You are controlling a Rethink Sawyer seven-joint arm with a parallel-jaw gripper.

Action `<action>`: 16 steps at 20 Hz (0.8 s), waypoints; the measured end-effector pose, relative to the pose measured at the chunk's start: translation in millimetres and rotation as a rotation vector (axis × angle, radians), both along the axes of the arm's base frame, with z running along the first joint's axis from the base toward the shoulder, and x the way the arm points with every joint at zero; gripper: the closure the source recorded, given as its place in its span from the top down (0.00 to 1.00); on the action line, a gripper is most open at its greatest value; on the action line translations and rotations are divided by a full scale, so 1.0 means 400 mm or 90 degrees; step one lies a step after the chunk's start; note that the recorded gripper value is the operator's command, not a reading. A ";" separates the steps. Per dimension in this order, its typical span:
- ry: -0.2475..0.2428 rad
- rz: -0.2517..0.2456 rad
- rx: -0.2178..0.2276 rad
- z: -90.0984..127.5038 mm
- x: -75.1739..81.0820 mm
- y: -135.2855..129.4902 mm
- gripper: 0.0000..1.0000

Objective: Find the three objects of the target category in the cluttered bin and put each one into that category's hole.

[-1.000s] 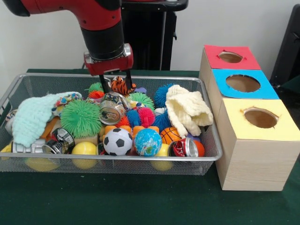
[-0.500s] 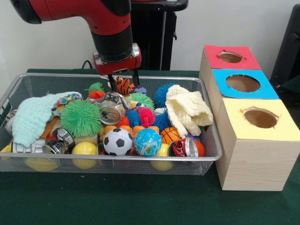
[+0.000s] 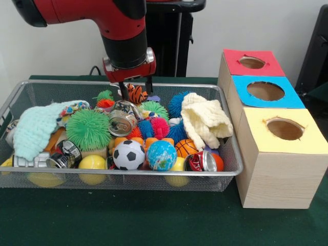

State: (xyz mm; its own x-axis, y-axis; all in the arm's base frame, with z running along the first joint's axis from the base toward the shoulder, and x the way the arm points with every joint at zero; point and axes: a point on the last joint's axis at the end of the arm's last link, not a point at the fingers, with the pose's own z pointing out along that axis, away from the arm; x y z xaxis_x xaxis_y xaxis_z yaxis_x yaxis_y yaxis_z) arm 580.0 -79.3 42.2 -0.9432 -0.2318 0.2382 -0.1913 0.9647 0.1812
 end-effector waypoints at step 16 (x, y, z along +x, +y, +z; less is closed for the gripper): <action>0.008 0.021 -0.032 -0.030 -0.028 -0.023 1.00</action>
State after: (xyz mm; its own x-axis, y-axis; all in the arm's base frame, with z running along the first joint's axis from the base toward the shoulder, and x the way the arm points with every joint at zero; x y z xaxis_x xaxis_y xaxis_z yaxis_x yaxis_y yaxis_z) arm 568.7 -88.5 30.1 -0.9320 -0.2497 0.2626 -0.2207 0.9659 0.1354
